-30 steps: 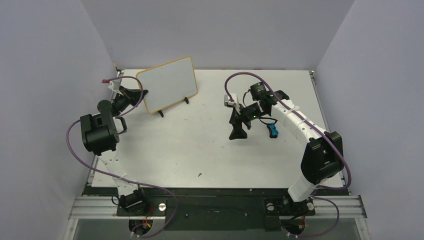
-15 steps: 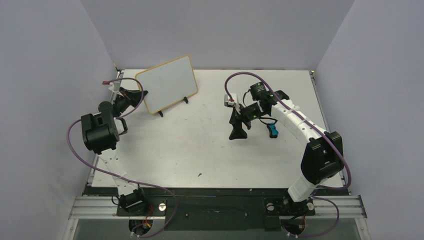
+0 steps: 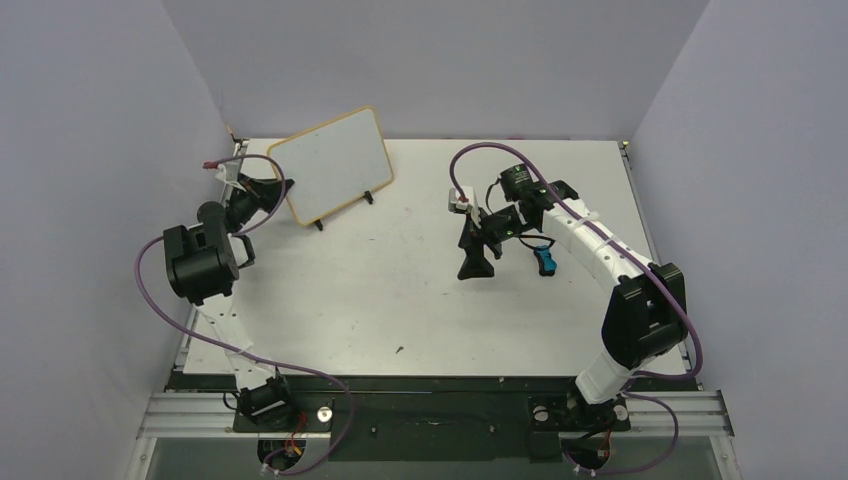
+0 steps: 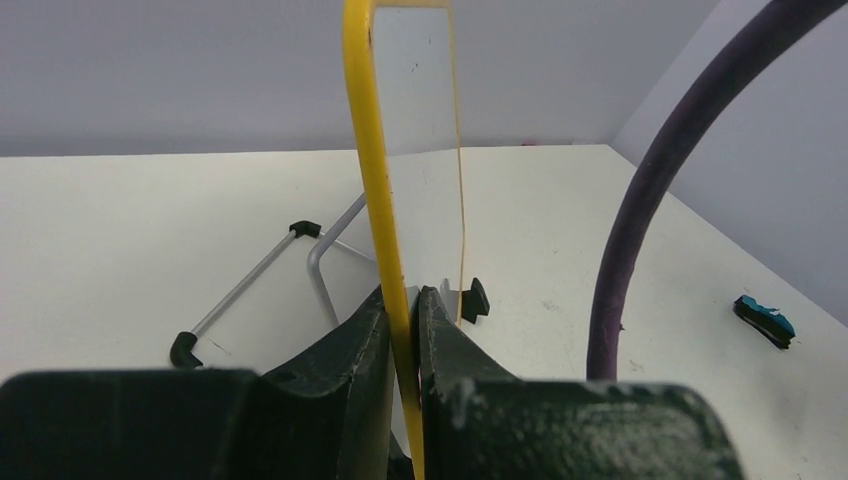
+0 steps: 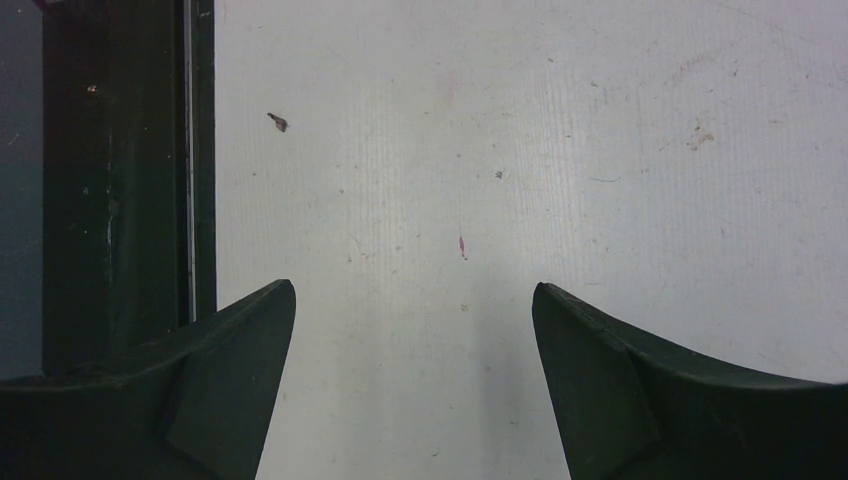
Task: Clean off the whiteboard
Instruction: Place the whiteboard on the whiteboard stand.
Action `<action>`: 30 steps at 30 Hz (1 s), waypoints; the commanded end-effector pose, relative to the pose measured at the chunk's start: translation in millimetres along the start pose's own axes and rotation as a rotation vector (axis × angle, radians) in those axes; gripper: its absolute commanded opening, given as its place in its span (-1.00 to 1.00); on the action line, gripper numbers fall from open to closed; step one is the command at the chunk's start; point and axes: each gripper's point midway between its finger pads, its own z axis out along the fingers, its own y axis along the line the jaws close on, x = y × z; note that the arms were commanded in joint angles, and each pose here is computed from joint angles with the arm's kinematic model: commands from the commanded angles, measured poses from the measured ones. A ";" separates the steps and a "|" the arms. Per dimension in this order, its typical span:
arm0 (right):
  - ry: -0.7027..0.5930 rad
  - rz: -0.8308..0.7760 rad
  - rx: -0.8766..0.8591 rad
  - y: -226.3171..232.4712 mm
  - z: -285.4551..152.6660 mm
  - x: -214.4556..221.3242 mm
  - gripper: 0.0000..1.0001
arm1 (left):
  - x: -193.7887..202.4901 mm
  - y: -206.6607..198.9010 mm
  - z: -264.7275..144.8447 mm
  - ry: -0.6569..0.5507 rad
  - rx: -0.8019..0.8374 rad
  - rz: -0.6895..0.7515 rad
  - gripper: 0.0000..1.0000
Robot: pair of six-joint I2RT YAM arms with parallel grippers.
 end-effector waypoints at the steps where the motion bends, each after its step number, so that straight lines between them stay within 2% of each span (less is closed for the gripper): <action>1: -0.050 -0.013 -0.029 1.9 1.8 -8.4 0.68 | -36.4 1.6 4.3 -0.082 0.024 0.206 -1.00; 12: -0.038 -0.010 -0.039 2.3 5.4 -5.1 0.68 | -59.1 -3.9 1.4 -0.050 -0.007 0.154 -1.00; 21: -0.032 -0.031 -0.068 10.0 7.3 -6.3 0.68 | -59.8 20.4 -22.9 0.056 -0.148 0.163 -1.00; 30: -0.030 -0.050 -0.089 17.5 9.4 -9.7 0.68 | -60.4 39.0 -41.2 0.086 -0.201 0.151 -1.00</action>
